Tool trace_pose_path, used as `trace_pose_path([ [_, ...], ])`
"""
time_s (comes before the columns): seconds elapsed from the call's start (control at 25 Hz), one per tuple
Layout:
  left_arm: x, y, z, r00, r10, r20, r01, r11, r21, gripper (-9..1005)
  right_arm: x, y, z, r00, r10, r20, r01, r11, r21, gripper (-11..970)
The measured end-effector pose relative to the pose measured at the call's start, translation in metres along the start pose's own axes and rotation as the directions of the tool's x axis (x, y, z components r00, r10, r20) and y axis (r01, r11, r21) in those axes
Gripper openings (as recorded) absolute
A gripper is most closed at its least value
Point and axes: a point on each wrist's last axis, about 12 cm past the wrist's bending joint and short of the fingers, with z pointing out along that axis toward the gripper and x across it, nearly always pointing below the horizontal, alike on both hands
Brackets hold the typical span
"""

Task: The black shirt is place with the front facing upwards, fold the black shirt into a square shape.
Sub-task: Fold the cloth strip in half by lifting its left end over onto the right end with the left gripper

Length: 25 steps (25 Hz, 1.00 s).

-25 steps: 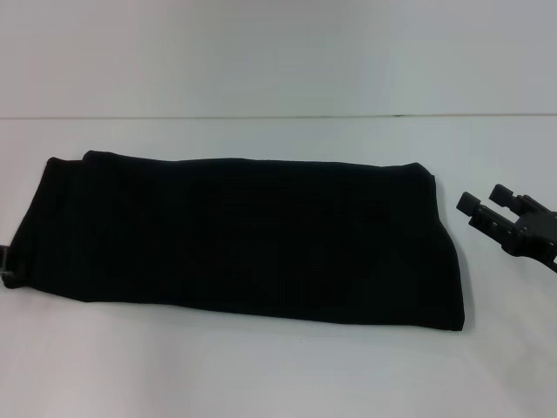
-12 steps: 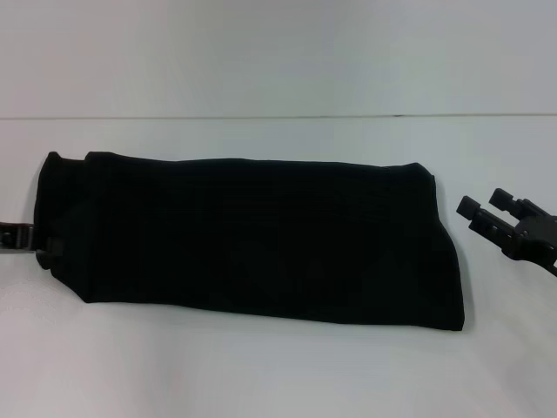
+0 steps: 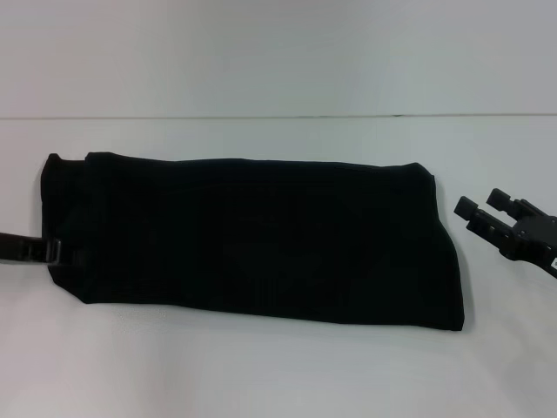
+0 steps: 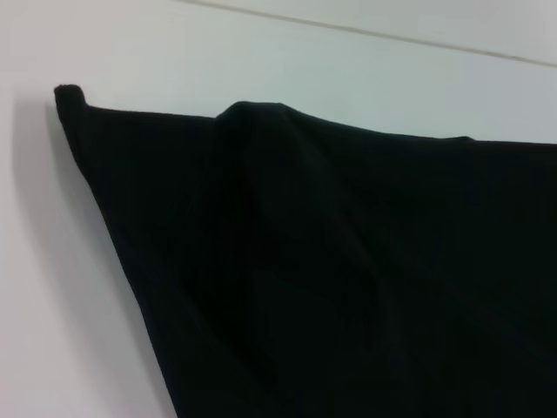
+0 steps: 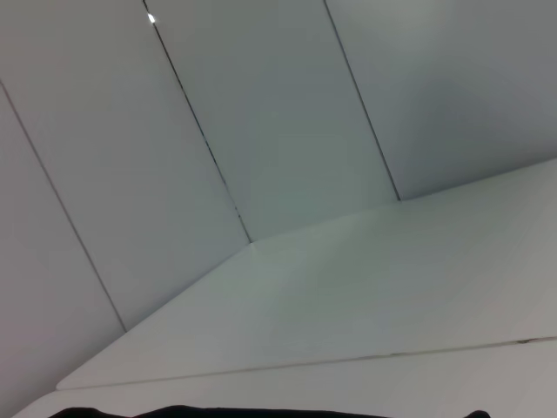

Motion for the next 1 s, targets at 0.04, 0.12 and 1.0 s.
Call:
trace_pose_path([
  [0.04, 0.001, 0.001, 0.001, 1.0, -0.002, 0.0, 0.002, 1.0, -0.004, 43, 0.0, 0.0, 0.0, 1.0, 0.0, 0.0, 0.0, 1.0, -0.001, 776],
  [0.12, 0.003, 0.002, 0.0, 1.0, -0.008, 0.004, 0.008, 1.0, -0.008, 44, 0.0, 0.0, 0.0, 1.0, -0.001, 0.0, 0.001, 1.0, -0.002, 776],
  [1.0, -0.003, 0.011, -0.048, 0.993, -0.04, 0.111, 0.04, 0.999, 0.006, 347, 0.002, 0.003, -0.001, 1.0, 0.006, 0.01, -0.006, 1.0, -0.019, 777],
])
